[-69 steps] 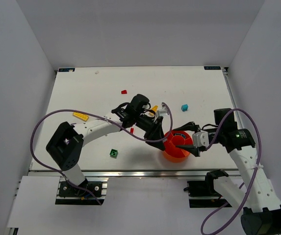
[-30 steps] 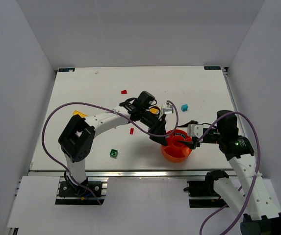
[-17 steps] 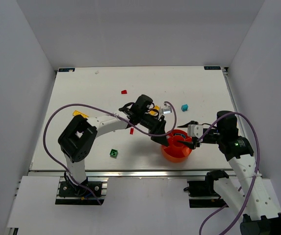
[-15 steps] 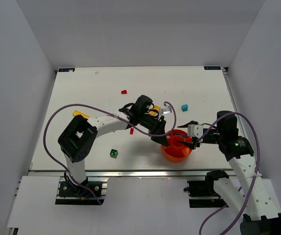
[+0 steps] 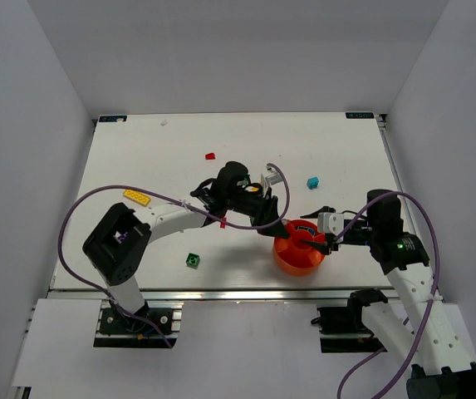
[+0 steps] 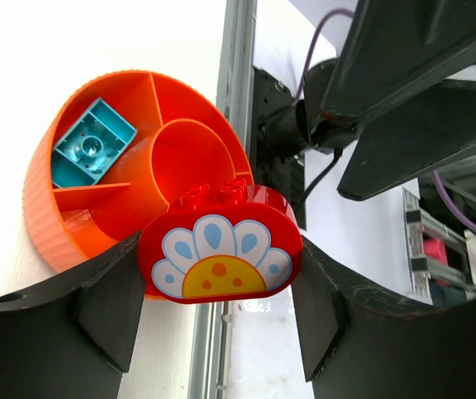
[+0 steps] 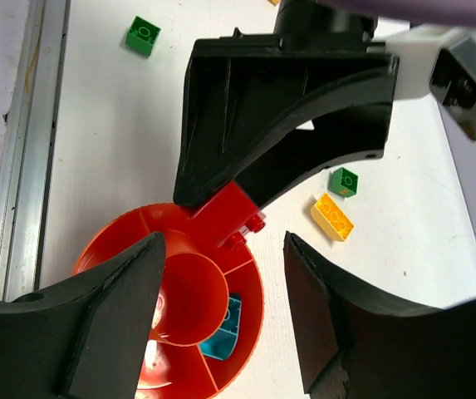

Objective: Sort the legos into containers by color

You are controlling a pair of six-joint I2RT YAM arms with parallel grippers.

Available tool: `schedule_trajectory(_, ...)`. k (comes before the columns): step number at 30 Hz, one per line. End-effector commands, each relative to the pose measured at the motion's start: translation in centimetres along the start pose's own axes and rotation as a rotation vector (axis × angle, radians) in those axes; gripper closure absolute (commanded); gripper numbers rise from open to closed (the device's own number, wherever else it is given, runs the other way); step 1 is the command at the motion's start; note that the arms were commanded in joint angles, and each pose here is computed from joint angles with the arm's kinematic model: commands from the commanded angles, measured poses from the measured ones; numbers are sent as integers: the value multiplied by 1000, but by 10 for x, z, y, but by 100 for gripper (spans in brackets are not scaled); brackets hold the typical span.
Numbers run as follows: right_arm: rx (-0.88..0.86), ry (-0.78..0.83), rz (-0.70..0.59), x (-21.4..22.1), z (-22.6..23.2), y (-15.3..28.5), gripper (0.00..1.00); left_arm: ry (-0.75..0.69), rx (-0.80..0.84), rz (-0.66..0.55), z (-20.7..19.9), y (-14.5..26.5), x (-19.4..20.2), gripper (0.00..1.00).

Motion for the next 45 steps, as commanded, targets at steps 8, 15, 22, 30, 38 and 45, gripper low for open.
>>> schedule_trajectory(8,9,3,-24,-4,-1,1,36,4,6,-110,-15,9,-6,67)
schedule_trajectory(15,17,7,-22,-6,-4,2,36,45,4,-100,-7,7,4,65)
schedule_trajectory(22,20,-1,-19,-4,-4,2,36,75,1,-93,-2,1,10,64)
schedule_trajectory(30,19,-1,-20,-5,-3,2,36,109,-4,-104,4,-2,14,62)
schedule_trajectory(38,21,-3,-21,-4,-3,2,36,131,-18,-80,7,-5,21,60)
schedule_trajectory(45,23,-5,-18,-4,-3,3,35,141,-32,-75,12,-7,22,52)
Point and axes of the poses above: each gripper's point midway between its finger pads, its own y axis back along the fingers, its own z axis along the line the jaws close on, x = y × z, the point moved 8 cm from there along y, back along the fingers, and after that the axes turned 11 degrees about y, right-handed, at the moved point
